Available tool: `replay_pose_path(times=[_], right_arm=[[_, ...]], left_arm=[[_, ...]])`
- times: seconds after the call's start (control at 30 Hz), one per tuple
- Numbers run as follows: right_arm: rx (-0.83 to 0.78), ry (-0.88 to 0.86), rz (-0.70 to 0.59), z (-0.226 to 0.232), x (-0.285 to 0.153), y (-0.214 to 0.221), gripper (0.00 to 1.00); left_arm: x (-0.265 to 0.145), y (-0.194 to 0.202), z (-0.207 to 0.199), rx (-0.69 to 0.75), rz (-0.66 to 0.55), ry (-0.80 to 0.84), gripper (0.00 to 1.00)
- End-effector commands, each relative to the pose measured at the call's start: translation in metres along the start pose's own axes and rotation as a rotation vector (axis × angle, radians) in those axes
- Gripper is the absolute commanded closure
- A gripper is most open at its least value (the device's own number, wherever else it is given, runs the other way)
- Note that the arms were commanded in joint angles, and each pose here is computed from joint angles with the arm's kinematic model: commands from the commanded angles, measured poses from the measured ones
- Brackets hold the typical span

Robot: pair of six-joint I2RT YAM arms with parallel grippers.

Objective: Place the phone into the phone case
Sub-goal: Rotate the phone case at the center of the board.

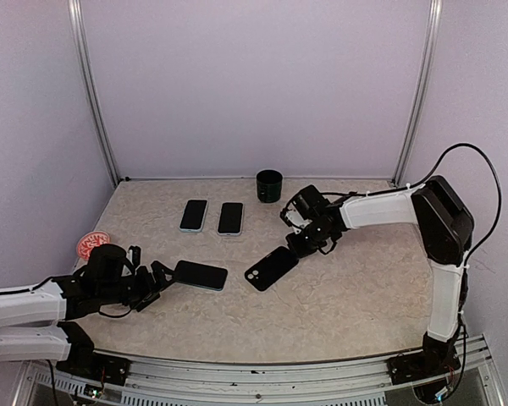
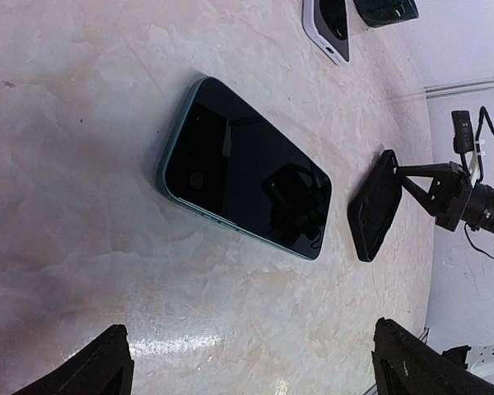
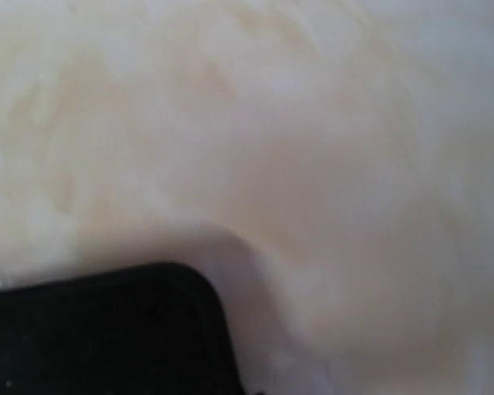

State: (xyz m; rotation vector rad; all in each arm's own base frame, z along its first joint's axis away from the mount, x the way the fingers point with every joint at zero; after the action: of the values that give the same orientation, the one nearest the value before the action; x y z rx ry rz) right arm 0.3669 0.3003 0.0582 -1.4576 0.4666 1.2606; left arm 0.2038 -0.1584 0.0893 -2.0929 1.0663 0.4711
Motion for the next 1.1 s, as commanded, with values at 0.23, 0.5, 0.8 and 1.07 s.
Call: replay_pose_path(times=[0.23, 0.5, 0.8, 1.07], right_arm=[[0.548, -0.121, -0.193, 0.004, -0.046, 0.040, 1.00], [0.600, -0.096, -0.163, 0.044, -0.047, 0.066, 0.81], [0.215, -0.062, -0.227, 0.073, -0.084, 0.042, 0.27], [-0.365, 0.014, -0.150, 0.080, -0.101, 0.042, 0.14]], left_arm=[[0.001, -0.010, -0.015, 0.021, -0.023, 0.040, 0.01], [0.002, -0.010, -0.015, 0.022, -0.022, 0.040, 0.01], [-0.003, -0.009, -0.012, 0.024, -0.030, 0.032, 0.01], [-0.003, -0.009, -0.011, 0.022, -0.038, 0.036, 0.01]])
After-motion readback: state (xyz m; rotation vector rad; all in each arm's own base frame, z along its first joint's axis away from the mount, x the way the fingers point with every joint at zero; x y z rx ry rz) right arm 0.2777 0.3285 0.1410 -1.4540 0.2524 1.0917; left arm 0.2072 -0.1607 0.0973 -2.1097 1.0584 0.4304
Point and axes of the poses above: each gripper's point midway between its finger pads, its own x axis out along the fingers, its own z axis along the line the jaws close on, y = z × x, the point moved 3 cm from there along -x, back along the fingers, and after that the axes turned 7 degrees about x, right-handed, at the moved point
